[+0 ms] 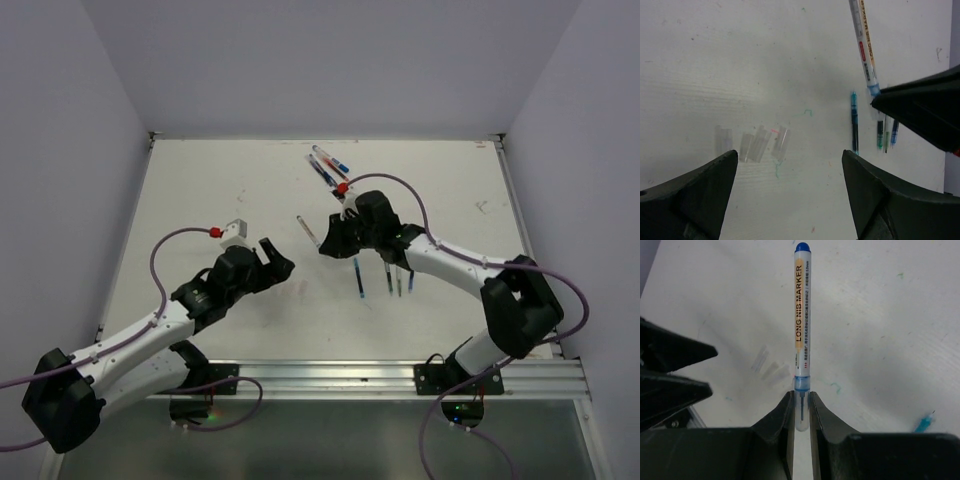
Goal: Open the pen caps
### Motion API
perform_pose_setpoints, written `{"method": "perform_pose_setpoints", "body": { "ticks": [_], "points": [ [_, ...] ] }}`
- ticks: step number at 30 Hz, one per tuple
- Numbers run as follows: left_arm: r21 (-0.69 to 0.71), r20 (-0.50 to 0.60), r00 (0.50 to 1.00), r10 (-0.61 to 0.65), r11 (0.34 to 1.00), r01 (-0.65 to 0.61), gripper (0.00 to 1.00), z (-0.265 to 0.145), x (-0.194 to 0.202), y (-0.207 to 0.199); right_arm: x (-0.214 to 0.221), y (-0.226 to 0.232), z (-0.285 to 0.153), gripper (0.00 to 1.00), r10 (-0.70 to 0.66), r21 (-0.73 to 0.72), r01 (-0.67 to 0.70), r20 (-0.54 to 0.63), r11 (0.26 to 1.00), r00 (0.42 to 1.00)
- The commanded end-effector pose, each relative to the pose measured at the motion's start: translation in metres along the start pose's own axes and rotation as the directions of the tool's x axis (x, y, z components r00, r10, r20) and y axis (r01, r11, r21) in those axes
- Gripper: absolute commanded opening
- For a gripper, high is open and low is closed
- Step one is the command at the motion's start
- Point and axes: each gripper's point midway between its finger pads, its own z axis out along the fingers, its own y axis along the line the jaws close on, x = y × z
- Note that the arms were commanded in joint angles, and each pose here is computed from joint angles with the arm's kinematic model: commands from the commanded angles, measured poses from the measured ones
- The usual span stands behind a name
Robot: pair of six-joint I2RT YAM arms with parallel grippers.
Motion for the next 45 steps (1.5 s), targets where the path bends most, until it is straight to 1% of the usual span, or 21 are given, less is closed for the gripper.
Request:
{"method": "perform_pose_setpoints", "body": {
  "ticks": [1,2,4,6,7,10,15,17,18,21,25,33,35,37,38,39,41,42,43,44,45],
  "points": [
    [0.139,0.049,0.997,-0.066,0.989,0.059,0.87,-0.002,-0.027,-0.047,-0.007,0.037,-0.034,0.0,-0.02,-0.096,0.028,0.085,0.995,0.996],
    [0.146,0.041,0.997,-0.071,0.987,0.065,0.87,-0.001,-0.026,-0.049,0.003,0.037,-0.038,0.0,-0.014,-0.098,0.021,0.072,0.995,0.997],
    [0.174,0.043,0.995,-0.085,0.982,0.076,0.86,-0.001,-0.028,-0.056,0.005,0.044,-0.057,0.0,-0.02,-0.105,0.03,0.089,0.994,0.996],
    [0.204,0.022,0.995,-0.093,0.975,0.086,0.85,-0.001,-0.025,-0.061,0.018,0.046,-0.066,0.0,-0.021,-0.112,0.029,0.073,0.993,0.997],
    [0.256,0.036,0.992,-0.119,0.961,0.106,0.84,-0.003,-0.03,-0.073,0.021,0.048,-0.07,0.0,-0.024,-0.118,0.032,0.07,0.993,0.997],
    [0.314,0.007,0.991,-0.135,0.941,0.126,0.83,-0.004,-0.027,-0.085,0.032,0.051,-0.083,0.0,-0.028,-0.131,0.036,0.066,0.991,0.997],
    [0.393,-0.098,0.987,-0.128,0.906,0.156,0.82,-0.002,-0.009,-0.102,0.044,0.055,-0.093,0.0,-0.017,-0.151,0.026,0.065,0.988,0.998],
    [0.455,-0.131,0.985,-0.116,0.875,0.163,0.8,-0.006,-0.003,-0.111,0.044,0.054,-0.094,0.0,0.001,-0.145,0.011,0.079,0.989,0.997],
    [0.48,-0.13,0.985,-0.113,0.862,0.162,0.79,-0.008,-0.001,-0.112,0.04,0.057,-0.098,0.0,0.001,-0.157,0.014,0.098,0.988,0.995],
    [0.489,-0.133,0.983,-0.13,0.854,0.179,0.79,-0.01,0.001,-0.109,0.037,0.063,-0.1,0.0,0.004,-0.177,0.014,0.1,0.984,0.995],
    [0.525,-0.122,0.984,-0.129,0.833,0.174,0.78,-0.016,-0.005,-0.118,0.038,0.068,-0.1,0.0,-0.003,-0.199,0.02,0.083,0.98,0.997],
    [0.506,-0.118,0.986,-0.114,0.848,0.159,0.77,-0.006,-0.009,-0.124,0.049,0.083,-0.1,0.0,-0.027,-0.24,0.039,0.056,0.97,0.998],
    [0.494,-0.125,0.986,-0.112,0.854,0.16,0.76,-0.002,-0.008,-0.123,0.048,0.085,-0.103,0.0,-0.027,-0.243,0.042,0.064,0.969,0.998],
    [0.486,-0.132,0.984,-0.118,0.858,0.168,0.72,0.001,-0.008,-0.12,0.049,0.088,-0.106,0.0,-0.029,-0.25,0.045,0.067,0.967,0.997],
    [0.485,-0.132,0.984,-0.12,0.858,0.17,0.69,0.001,-0.009,-0.119,0.049,0.088,-0.107,0.0,-0.029,-0.249,0.045,0.067,0.968,0.997],
    [0.488,-0.131,0.984,-0.121,0.856,0.17,0.59,0.001,-0.01,-0.119,0.049,0.088,-0.108,0.0,-0.029,-0.248,0.045,0.066,0.968,0.997],
    [0.488,-0.123,0.984,-0.125,0.856,0.17,0.47,0.001,-0.013,-0.117,0.051,0.089,-0.108,0.0,-0.036,-0.249,0.05,0.06,0.967,0.998],
    [0.493,-0.116,0.986,-0.12,0.855,0.162,0.32,0.001,-0.014,-0.117,0.051,0.09,-0.108,0.0,-0.043,-0.252,0.056,0.059,0.966,0.997],
    [0.497,-0.112,0.987,-0.115,0.854,0.156,0.21,0.0,-0.015,-0.118,0.05,0.091,-0.108,0.0,-0.05,-0.253,0.064,0.062,0.965,0.997],
    [0.5,-0.11,0.988,-0.111,0.852,0.151,0.0,-0.001,-0.016,-0.119,0.051,0.09,-0.107,0.0,-0.054,-0.25,0.067,0.056,0.966,0.997],
    [0.496,-0.11,0.989,-0.102,0.856,0.143,0.0,0.001,-0.015,-0.118,0.051,0.088,-0.105,0.0,-0.058,-0.243,0.069,0.053,0.968,0.997]
  ]
}}
